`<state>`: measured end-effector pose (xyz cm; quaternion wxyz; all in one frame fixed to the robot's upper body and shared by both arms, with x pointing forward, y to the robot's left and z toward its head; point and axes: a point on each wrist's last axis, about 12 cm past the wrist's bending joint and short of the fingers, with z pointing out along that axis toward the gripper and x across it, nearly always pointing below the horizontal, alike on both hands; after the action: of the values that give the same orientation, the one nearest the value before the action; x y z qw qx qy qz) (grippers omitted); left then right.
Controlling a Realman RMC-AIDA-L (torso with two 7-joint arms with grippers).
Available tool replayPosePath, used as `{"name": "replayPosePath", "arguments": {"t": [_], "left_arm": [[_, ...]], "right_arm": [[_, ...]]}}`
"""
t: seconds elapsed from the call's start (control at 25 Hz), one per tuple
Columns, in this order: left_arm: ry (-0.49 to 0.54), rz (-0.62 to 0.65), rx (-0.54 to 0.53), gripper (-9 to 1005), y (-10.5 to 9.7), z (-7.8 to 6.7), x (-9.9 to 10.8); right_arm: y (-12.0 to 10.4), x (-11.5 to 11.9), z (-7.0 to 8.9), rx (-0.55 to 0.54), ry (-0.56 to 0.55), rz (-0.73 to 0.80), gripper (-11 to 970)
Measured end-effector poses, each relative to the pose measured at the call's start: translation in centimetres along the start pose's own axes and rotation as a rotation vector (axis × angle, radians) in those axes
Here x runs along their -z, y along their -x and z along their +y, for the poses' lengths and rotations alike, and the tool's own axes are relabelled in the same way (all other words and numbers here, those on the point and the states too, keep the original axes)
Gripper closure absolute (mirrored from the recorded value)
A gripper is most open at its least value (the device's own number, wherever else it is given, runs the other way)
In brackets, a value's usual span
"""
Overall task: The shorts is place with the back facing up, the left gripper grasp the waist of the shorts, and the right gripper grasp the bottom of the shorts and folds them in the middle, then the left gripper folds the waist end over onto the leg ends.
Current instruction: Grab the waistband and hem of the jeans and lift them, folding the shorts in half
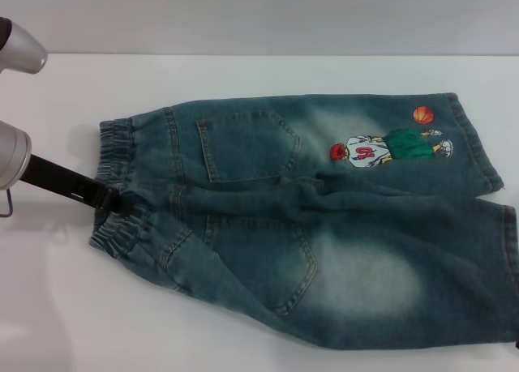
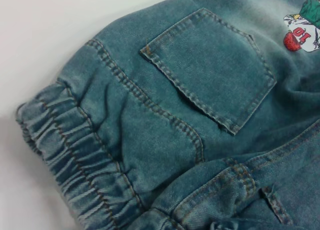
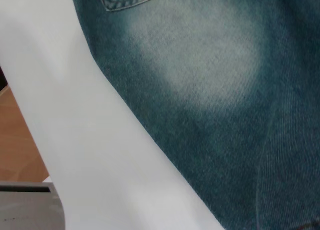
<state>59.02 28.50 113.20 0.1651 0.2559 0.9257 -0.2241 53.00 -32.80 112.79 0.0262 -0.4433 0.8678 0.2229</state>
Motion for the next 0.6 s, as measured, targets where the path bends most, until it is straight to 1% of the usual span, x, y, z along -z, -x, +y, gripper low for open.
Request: {"name": "replayPosePath", "arguments": {"t": [0.28,0.6], "left_arm": [[0.012,-0.003,0.000,920,0.03,0.23,-0.05],[0.013,-0.001,0.004,918,0.08,0.33,-0.24]], "right_arm": [[0.37,-0.18,-0.14,0.011,-0.018,-0.002,310],[0.52,-0.28,-0.39,0.013,-0.035,-0.009,484]]}}
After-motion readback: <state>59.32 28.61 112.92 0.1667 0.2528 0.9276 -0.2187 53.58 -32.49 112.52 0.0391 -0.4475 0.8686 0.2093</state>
